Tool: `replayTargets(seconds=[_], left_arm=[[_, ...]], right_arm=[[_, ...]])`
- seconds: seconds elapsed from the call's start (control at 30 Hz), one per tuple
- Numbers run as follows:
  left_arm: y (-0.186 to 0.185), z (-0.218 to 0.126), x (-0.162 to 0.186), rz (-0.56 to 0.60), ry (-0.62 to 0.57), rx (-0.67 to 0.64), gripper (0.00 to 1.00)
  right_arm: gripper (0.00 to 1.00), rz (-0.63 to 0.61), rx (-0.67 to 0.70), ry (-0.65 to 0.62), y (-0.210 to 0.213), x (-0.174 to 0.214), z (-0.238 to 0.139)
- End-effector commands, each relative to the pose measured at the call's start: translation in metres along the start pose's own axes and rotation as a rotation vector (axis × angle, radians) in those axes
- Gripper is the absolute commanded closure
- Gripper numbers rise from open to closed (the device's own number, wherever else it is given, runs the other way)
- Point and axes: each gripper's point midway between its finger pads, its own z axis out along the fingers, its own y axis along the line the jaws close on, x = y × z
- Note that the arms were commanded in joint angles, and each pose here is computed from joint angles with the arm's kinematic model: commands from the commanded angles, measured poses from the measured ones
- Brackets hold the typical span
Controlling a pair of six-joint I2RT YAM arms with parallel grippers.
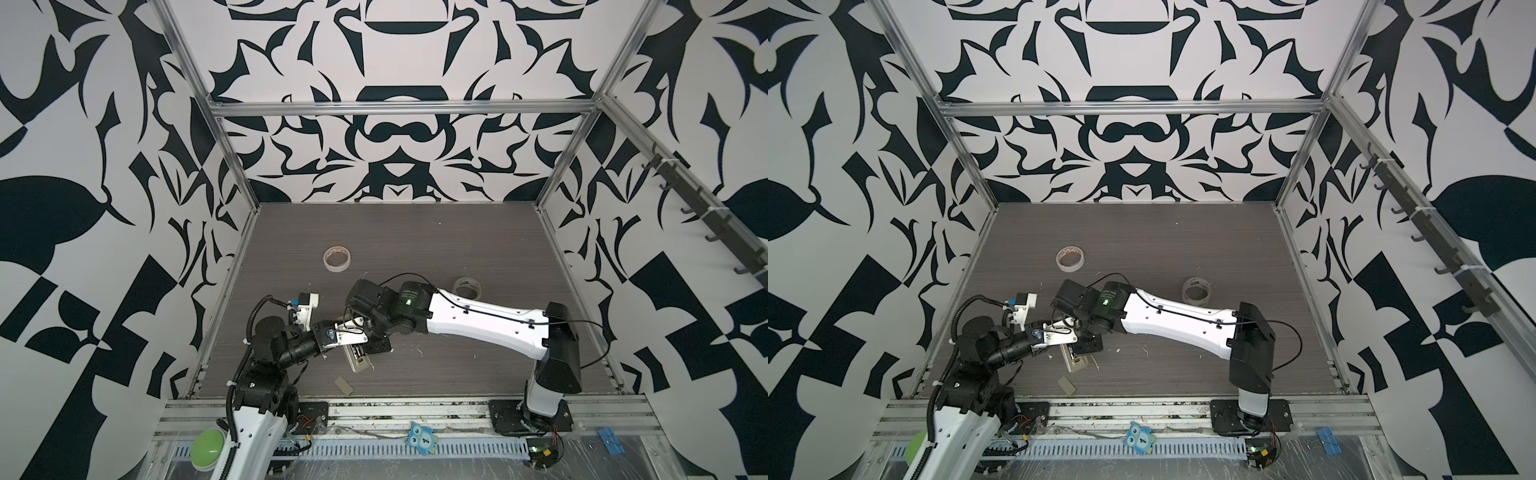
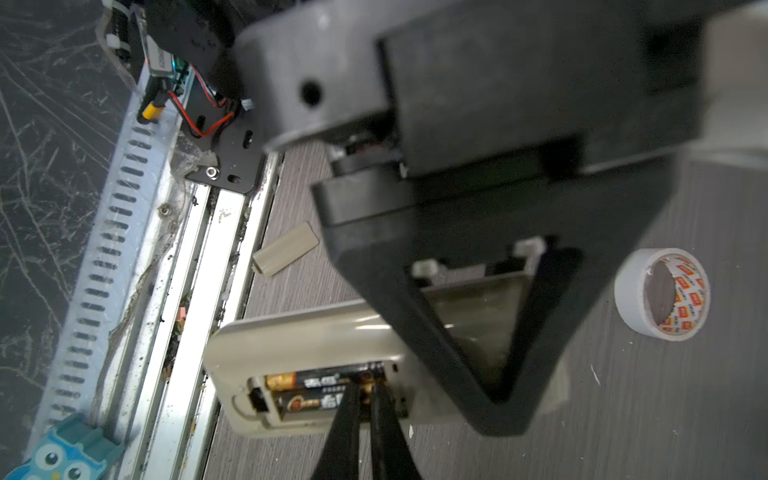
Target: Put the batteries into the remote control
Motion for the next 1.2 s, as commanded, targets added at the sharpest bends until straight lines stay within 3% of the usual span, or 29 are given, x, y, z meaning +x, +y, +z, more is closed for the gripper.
replayTargets(seconds=[0.0,0.33,0.47,0.83,1.0,1.17], left_arm=[[-0.033,-0.005,-0.007,0.096,-0.016,0.103,1.0],[-0.033,-0.005,-0.007,0.098,-0.018,0.101,1.0],[-0.033,-0.005,-0.007,0.098,-0.02,0.098,1.0],[-0.027,-0.006,-0.011,0.096,-0.042,0.057,1.0],[-0.023,-0.007,-0.013,0.093,-0.063,0.029,1.0],[-0.02,-0.01,-0.016,0.09,-0.097,0.001,1.0]], right_arm=[[0.89,0.009,-0.081,0.067,0.016,0.015,0.013],[0.91,0.004,-0.021,0.043,0.007,0.011,0.008],[0.87,0.01,0.002,0.028,0.005,0.009,0.003],[0.64,0.072,0.121,-0.15,-0.004,-0.015,-0.046],[0.43,0.13,0.185,-0.197,-0.009,-0.018,-0.069],[0.36,0.175,0.221,-0.237,-0.007,-0.014,-0.089]])
